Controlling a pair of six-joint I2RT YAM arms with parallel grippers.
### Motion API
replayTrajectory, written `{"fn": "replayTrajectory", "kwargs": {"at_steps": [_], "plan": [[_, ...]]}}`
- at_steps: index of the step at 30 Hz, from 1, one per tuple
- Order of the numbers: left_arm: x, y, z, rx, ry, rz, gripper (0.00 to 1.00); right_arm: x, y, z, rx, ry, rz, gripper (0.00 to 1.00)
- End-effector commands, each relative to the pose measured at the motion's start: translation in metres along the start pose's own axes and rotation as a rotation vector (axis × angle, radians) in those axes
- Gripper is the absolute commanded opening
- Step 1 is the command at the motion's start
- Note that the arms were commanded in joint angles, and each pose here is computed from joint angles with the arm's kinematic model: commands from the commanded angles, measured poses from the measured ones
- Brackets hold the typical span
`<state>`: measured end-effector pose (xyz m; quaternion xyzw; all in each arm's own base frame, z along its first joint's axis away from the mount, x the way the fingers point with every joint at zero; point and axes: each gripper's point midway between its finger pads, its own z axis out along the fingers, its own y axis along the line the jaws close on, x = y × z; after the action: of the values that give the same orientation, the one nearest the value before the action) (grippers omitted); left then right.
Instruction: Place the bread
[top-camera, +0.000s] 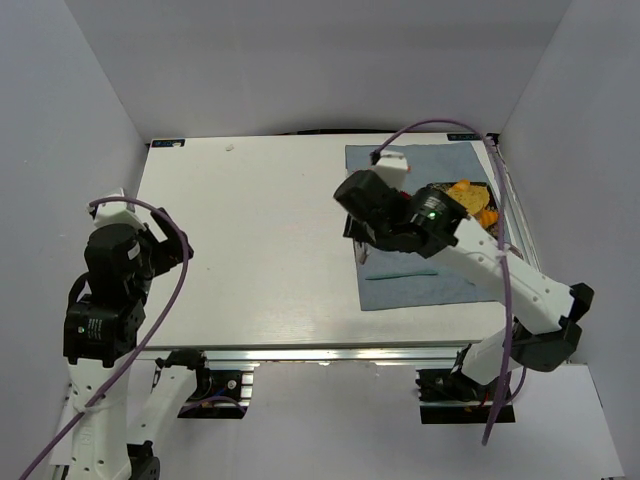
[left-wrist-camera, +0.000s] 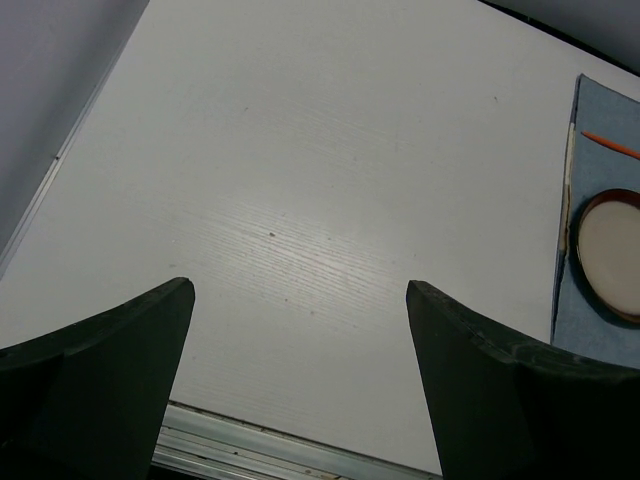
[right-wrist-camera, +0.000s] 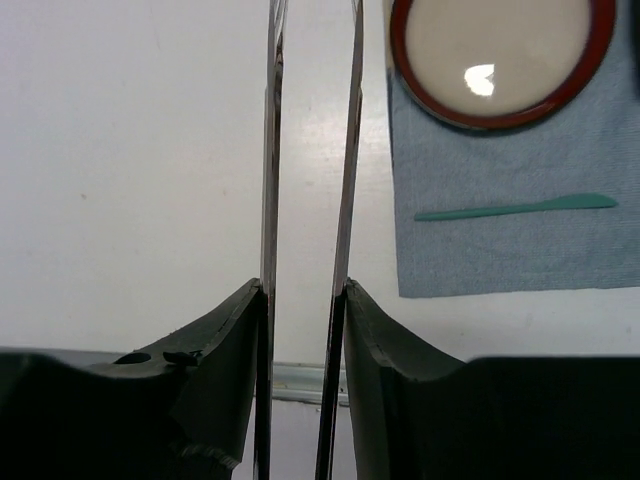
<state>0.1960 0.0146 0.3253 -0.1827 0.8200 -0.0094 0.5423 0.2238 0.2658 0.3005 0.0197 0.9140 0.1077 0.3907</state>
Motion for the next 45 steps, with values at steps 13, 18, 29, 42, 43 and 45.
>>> {"fn": "replayTrajectory", "kwargs": {"at_steps": [13,18,29,42,43,45], "plan": [[-0.044,-0.025,0.017,0.033,-0.065,-0.012,0.98,-0.109,-0.172,-0.006,0.259,-0.129,0.206,0.38],[-0.054,-0.028,0.025,0.027,-0.081,-0.004,0.98,-0.106,-0.217,0.016,0.302,-0.045,0.290,0.37],[-0.053,-0.038,0.033,0.059,-0.054,0.001,0.98,-0.088,-0.266,0.030,0.200,0.057,0.226,0.37],[-0.049,-0.048,0.039,0.081,-0.024,0.025,0.98,-0.058,-0.304,0.044,0.158,0.061,0.233,0.41],[-0.049,-0.049,0.039,0.084,-0.023,0.028,0.98,-0.058,-0.307,0.045,0.163,0.059,0.235,0.42],[-0.049,-0.049,0.040,0.083,-0.021,0.031,0.98,-0.058,-0.311,0.048,0.170,0.064,0.235,0.43]]}}
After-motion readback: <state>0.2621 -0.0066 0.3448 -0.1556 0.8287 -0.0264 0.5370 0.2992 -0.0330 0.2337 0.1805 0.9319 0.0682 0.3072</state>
